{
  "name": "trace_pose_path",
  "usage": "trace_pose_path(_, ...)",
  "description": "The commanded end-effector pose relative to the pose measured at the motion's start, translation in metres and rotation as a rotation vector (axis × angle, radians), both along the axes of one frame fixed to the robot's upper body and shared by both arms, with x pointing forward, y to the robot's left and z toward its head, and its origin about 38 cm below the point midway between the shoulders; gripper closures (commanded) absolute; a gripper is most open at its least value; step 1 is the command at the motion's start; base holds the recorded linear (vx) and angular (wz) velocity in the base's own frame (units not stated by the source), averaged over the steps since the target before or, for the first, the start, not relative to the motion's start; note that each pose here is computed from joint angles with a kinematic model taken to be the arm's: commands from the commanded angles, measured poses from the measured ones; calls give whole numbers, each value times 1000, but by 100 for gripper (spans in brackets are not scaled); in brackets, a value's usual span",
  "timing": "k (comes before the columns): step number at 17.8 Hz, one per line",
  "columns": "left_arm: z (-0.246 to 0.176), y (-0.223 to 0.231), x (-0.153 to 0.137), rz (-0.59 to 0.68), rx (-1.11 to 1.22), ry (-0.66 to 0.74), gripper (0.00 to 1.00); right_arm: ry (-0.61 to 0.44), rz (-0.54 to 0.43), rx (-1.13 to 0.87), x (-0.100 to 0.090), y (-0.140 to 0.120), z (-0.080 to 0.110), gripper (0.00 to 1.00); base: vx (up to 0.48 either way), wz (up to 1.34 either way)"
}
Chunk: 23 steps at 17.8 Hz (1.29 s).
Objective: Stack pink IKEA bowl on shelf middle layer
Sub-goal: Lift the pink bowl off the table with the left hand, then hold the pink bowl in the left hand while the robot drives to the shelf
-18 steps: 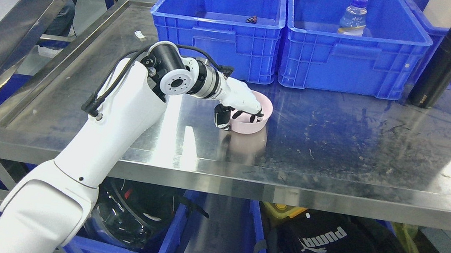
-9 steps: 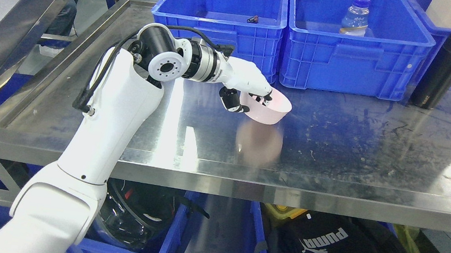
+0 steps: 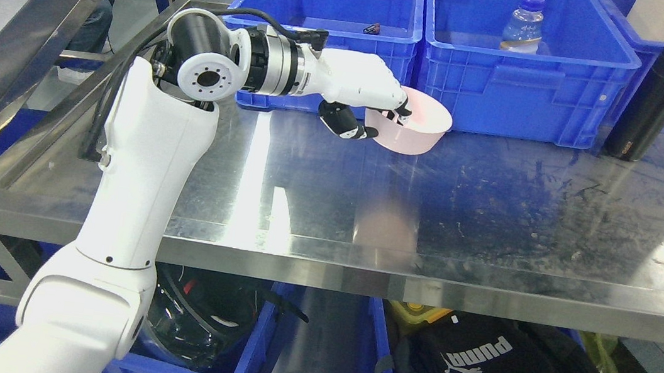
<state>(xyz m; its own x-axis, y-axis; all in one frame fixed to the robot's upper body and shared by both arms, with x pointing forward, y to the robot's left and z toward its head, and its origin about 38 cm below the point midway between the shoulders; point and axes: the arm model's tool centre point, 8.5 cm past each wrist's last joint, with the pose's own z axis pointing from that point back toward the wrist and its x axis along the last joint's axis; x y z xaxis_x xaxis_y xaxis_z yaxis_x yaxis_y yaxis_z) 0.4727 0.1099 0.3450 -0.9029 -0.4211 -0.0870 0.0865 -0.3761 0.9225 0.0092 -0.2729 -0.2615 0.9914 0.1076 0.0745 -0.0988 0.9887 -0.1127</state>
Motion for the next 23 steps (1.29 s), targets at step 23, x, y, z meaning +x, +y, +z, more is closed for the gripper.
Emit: trace_pose_path(23, 0, 26, -34, -88, -234, -130, 99, 5, 0, -17, -8, -11, 1, 0, -16, 503)
